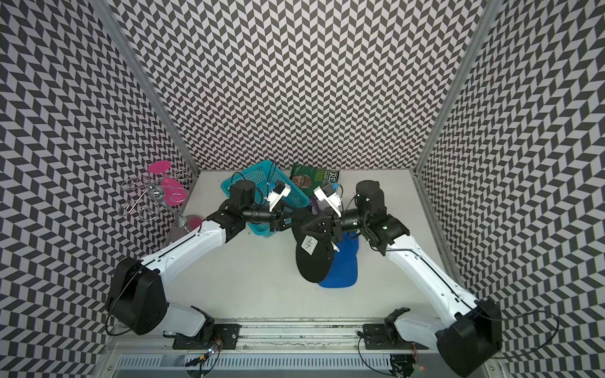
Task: Turn the baseball cap inside out
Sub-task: Turn over the baseball cap.
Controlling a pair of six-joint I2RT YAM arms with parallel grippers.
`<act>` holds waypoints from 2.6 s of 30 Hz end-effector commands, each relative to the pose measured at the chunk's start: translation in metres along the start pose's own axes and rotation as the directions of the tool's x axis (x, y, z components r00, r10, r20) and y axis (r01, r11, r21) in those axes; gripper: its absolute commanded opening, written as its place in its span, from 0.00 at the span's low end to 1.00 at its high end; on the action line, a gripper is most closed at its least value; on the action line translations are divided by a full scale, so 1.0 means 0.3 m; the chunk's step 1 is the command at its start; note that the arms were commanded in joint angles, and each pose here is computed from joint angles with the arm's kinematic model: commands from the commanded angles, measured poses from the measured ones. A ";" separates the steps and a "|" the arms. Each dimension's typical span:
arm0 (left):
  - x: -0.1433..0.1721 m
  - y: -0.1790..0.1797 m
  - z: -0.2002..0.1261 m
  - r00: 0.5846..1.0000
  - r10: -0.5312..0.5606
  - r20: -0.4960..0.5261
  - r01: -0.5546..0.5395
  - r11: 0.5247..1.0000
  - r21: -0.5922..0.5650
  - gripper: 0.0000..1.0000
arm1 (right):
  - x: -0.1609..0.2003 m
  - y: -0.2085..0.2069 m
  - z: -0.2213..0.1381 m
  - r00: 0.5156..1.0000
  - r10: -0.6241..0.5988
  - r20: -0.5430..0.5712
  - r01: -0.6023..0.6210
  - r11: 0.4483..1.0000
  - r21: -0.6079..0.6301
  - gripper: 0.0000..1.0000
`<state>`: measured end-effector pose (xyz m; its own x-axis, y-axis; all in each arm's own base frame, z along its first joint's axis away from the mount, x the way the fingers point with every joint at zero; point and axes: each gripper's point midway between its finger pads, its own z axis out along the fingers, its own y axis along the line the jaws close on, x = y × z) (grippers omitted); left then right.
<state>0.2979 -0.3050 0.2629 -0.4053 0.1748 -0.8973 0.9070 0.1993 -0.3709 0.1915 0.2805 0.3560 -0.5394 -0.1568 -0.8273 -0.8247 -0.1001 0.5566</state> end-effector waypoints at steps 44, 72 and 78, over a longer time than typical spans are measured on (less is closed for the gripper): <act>-0.114 -0.244 -0.022 0.976 0.215 0.036 -0.212 0.974 -0.079 0.08 | -0.125 -0.032 -0.086 0.989 -0.095 0.110 0.078 0.986 0.150 0.43; -0.061 -0.313 -0.070 0.995 0.095 0.022 -0.095 0.995 0.011 0.04 | 0.018 -0.418 -0.267 0.971 0.149 0.190 -0.214 0.896 0.390 0.04; -0.078 -0.162 -0.054 0.999 -0.010 0.047 0.019 0.980 -0.199 0.00 | -0.061 -0.421 -0.449 0.967 0.039 0.250 -0.183 0.790 0.585 0.71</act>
<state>0.2429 -0.3053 0.3014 -0.3704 0.1739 -0.9124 0.8998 0.3110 -0.3060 0.3127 0.1923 0.2823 -0.7100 0.0508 -0.7024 -0.6347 0.3860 0.6695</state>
